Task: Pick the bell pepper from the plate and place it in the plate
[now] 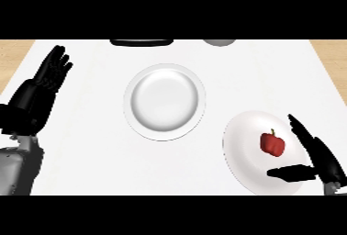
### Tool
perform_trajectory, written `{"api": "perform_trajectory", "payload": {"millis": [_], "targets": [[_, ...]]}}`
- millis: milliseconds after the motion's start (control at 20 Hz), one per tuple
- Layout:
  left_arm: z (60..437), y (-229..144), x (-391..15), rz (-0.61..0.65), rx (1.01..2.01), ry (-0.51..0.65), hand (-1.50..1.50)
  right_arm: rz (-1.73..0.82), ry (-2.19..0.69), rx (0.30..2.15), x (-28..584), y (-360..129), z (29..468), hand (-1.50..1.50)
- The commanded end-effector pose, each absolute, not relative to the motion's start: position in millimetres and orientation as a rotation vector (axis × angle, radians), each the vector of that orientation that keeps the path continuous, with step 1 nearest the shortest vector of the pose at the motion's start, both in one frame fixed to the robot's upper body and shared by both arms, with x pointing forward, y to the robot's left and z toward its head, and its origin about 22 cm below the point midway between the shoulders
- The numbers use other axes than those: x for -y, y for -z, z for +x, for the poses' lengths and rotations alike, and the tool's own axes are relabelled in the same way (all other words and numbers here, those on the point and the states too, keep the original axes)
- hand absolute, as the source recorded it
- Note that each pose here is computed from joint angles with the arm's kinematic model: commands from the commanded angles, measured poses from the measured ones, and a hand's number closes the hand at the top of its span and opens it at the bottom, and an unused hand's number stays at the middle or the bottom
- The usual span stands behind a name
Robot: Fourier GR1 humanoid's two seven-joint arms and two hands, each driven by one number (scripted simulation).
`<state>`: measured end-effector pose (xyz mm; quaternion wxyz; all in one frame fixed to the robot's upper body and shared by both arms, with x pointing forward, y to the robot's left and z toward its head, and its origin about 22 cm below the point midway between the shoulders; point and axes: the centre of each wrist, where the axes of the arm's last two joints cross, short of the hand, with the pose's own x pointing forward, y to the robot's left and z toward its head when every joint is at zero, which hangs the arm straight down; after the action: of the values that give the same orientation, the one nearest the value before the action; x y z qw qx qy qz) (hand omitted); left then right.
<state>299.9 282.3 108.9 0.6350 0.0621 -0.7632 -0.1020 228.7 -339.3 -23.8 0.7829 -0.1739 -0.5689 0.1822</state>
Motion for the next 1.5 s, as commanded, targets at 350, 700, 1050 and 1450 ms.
{"api": "perform_trajectory", "payload": {"millis": [350, 700, 1050, 1450], "targets": [[304.3, -113.1, -286.6, 0.159, 1.764, 0.233, 0.0, -0.414, -0.458, 1.135, 304.4, 50.7, 254.9, -1.5], [298.4, -102.1, -279.3, 0.113, 1.758, 0.237, 0.0, -0.628, -0.274, 1.336, 316.3, 54.8, 270.3, 1.5], [298.9, -99.3, -266.1, 0.087, 1.758, 0.286, 0.0, -1.018, -0.928, 1.114, 408.3, -6.1, 288.9, 1.5], [295.5, -109.4, -275.2, 0.127, 1.757, 0.241, 0.0, -1.056, -1.2, 1.253, 384.7, -67.9, 357.9, 1.5]]}}
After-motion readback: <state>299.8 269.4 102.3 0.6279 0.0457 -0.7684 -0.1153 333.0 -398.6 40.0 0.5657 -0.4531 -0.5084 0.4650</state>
